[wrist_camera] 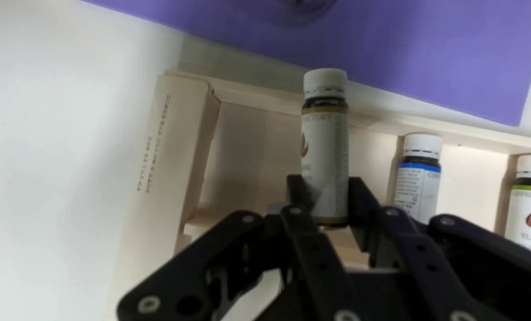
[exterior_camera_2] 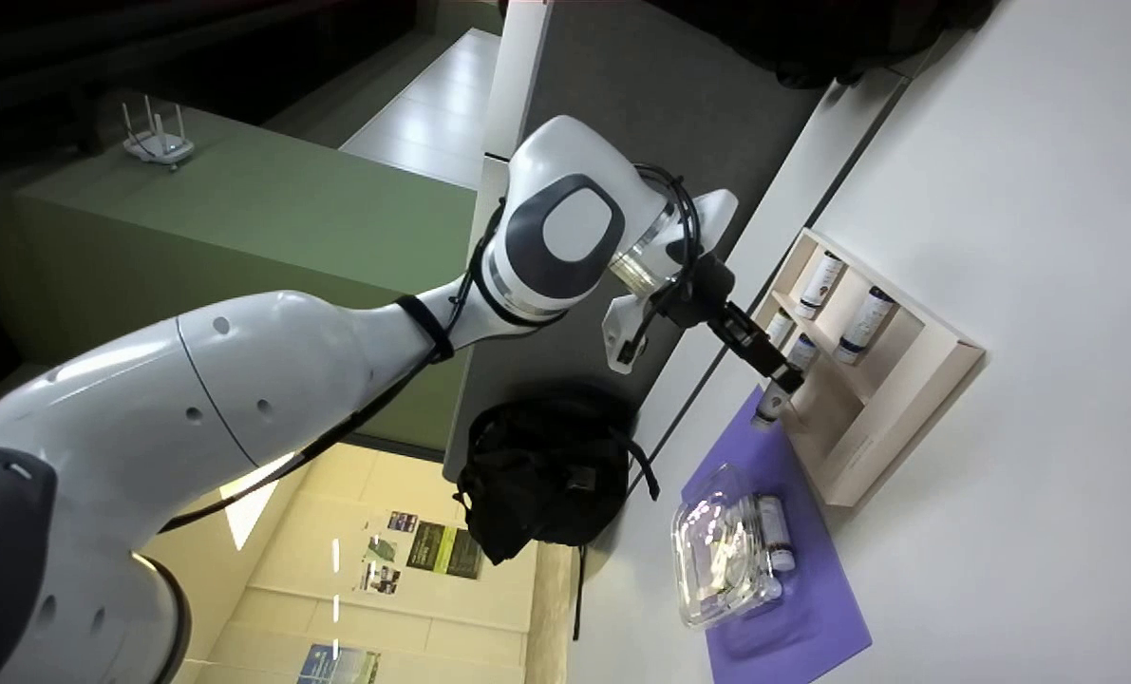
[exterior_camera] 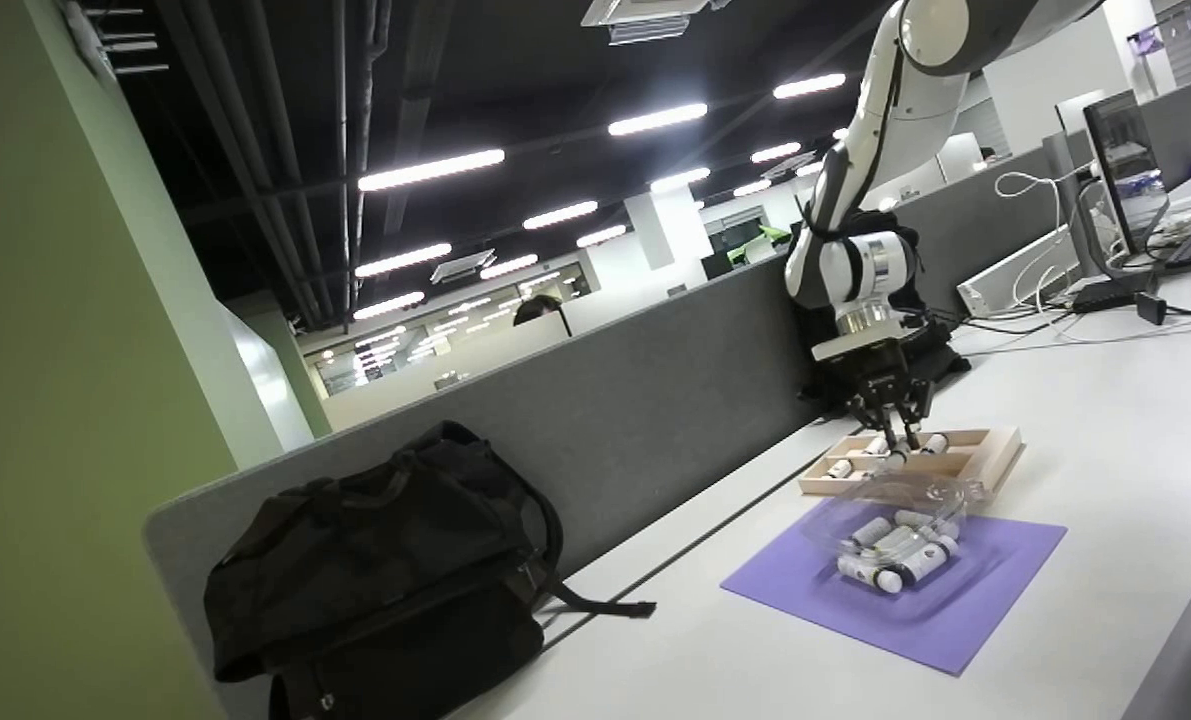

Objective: Pick up two bottles from the table and place them on the tray

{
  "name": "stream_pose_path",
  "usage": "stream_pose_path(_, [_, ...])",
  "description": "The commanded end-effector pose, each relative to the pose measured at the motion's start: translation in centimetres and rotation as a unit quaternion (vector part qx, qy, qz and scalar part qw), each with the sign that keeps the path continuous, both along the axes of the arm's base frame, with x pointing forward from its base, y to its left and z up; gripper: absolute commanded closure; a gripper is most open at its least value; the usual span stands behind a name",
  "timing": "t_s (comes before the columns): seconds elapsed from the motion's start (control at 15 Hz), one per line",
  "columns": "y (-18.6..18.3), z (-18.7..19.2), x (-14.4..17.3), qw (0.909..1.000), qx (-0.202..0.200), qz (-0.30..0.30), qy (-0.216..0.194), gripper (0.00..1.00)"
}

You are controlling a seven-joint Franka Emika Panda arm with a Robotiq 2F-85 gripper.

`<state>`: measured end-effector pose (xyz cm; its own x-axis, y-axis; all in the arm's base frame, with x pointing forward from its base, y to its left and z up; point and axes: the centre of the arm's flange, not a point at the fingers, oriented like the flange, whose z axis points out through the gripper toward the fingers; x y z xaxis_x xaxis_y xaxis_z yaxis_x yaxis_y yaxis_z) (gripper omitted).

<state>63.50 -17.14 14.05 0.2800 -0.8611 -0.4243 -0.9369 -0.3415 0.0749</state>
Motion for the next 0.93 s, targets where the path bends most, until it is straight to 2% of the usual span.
stream_pose_path(0.0, [0.1, -0.8, -0.9, 0.9992, 0.016, -0.038, 0.003, 0.88])
stream_pose_path(0.87, [-2.7, -2.2, -2.0, 0.9963, 0.019, -0.084, 0.005, 0.88])
